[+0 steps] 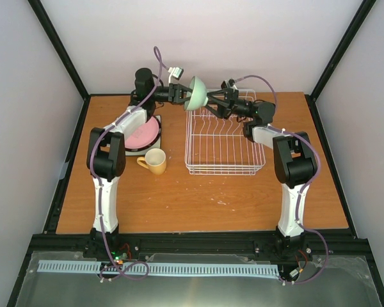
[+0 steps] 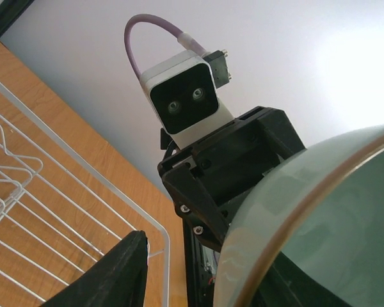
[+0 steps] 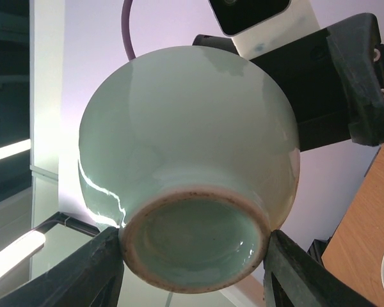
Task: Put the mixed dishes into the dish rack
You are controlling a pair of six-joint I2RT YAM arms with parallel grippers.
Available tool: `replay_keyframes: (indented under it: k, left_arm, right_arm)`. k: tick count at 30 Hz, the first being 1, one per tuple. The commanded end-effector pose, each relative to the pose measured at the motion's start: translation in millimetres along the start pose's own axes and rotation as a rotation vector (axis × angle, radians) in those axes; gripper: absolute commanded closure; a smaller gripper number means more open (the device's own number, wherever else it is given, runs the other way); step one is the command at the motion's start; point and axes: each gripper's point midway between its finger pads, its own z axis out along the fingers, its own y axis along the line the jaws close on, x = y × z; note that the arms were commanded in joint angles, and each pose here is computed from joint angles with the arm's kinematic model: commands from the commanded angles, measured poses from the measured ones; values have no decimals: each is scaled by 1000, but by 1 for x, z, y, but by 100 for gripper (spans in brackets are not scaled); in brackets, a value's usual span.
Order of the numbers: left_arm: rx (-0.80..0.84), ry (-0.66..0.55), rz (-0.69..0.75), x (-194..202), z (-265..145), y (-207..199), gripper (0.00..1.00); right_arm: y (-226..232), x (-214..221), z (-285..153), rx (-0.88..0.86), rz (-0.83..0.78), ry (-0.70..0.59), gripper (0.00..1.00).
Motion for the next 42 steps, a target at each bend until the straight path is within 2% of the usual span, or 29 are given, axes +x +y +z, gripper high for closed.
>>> replay_keyframes:
  k: [1,8,14,20,24,27,29,33,38,42]
  left_arm:
    - [6,17,46,-8,4,-4,56]
    - [-31,-16,87,-30,-18,-12,55]
    - [-100,-69,191,-63,-42,-37,54]
    - [-405,-169,298,-95,-78,-43,51]
    - [-611,-216,352,-101,-102,-42,51]
    - [-780,-250,362,-104,-122,-38,52]
    - [-922,-275,358,-106,-141,-33,53]
    - [-1155,-284,357,-102,-175,-29,53]
    - [-1340,-234,327,-78,-204,-27,54]
    - [-1440,-205,277,-50,-222,-27,55]
  right_arm:
    - [29,8,-8,-65,-81,1,97]
    - [27,8,-24,-31,-88,-15,97]
    - [37,4,-39,-3,-115,-25,97]
    - [40,10,-50,132,-140,-8,97]
    - [32,14,-58,232,-138,-11,97]
    - [17,22,-68,457,-168,7,97]
    - [1,37,-84,632,-166,84,97]
    - [-13,55,-108,815,-161,52,97]
    - [-35,85,-159,1200,-138,66,97]
    - [-38,91,-189,1369,-177,6,97]
